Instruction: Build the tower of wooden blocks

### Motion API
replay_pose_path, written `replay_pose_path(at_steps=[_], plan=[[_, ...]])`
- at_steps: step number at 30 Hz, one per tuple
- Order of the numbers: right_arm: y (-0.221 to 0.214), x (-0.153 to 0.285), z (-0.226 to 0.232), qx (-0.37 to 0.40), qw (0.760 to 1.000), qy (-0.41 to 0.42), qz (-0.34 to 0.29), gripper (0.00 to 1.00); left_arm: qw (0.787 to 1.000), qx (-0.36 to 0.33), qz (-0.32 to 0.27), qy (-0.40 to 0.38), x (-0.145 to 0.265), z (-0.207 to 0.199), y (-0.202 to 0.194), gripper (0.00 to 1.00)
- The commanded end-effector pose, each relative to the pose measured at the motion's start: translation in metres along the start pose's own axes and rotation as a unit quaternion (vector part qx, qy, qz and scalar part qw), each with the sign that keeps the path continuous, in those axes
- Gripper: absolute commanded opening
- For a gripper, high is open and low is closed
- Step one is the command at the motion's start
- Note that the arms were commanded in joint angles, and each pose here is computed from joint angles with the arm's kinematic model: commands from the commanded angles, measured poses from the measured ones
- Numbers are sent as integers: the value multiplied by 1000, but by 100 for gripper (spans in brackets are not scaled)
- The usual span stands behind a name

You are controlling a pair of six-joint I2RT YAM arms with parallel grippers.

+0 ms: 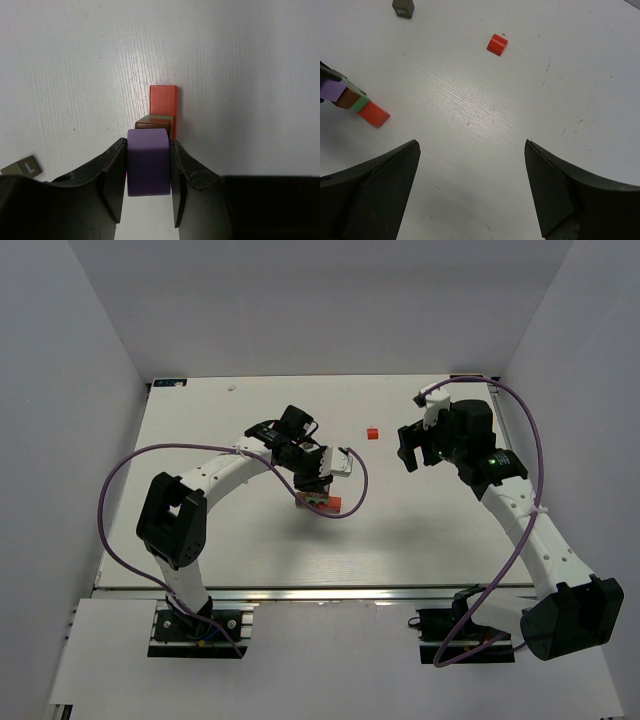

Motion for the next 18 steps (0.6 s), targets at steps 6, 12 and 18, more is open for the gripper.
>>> replay_pose_path(at_steps=[6,12,18], plan=[[16,3,-1,7,1000,5,-18,89,1000,-19,-16,9,8,6,11,44],[15,2,-1,7,1000,6,-17,89,1000,-19,-15,7,8,6,9,48],[15,2,-1,7,1000,5,-17,89,1000,-21,-19,3,8,5,10,50]])
Point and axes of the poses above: each gripper's point midway between its finger pads, its own x axis back along the fingers, its own z axis along the line the jaws close on, y = z × x, the point moved 4 cm from there along x, back along the fingers
